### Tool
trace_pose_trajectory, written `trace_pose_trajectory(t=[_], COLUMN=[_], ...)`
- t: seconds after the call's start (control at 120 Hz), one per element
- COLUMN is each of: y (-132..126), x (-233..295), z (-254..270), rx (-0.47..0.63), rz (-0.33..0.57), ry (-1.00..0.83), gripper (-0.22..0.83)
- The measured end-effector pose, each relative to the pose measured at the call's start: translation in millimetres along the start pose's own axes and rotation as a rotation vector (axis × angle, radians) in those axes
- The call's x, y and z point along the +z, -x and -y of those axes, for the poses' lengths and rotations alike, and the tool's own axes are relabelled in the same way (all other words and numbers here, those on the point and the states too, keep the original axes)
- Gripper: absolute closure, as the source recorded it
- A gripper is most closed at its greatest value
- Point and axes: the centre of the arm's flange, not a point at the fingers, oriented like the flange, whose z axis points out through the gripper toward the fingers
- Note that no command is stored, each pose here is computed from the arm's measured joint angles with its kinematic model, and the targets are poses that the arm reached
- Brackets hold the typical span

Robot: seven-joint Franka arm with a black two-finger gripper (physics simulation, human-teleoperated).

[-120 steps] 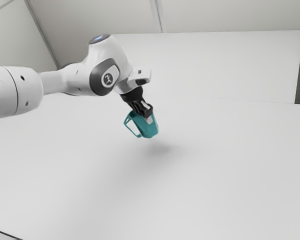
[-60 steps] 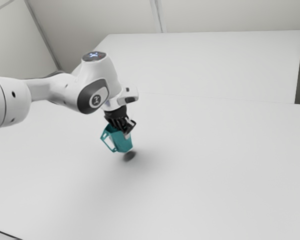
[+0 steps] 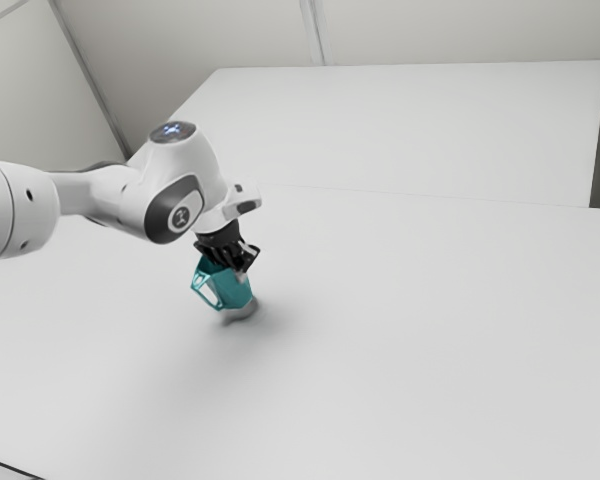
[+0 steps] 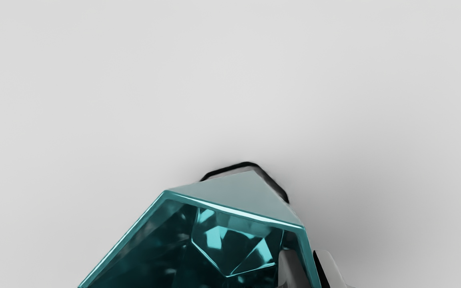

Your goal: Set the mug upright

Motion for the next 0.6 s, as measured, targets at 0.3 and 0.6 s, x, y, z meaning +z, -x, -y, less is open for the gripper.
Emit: trace_pose_trajectory(t=[0.3, 0.6], y=[-0.2, 0.3], x=[14.1, -1.6], z=[-4.8, -3.8], rx=[-0.024, -0.034], rz=[-0.002, -0.032], ry=[0.009, 0.006], gripper=[0.78, 0.28])
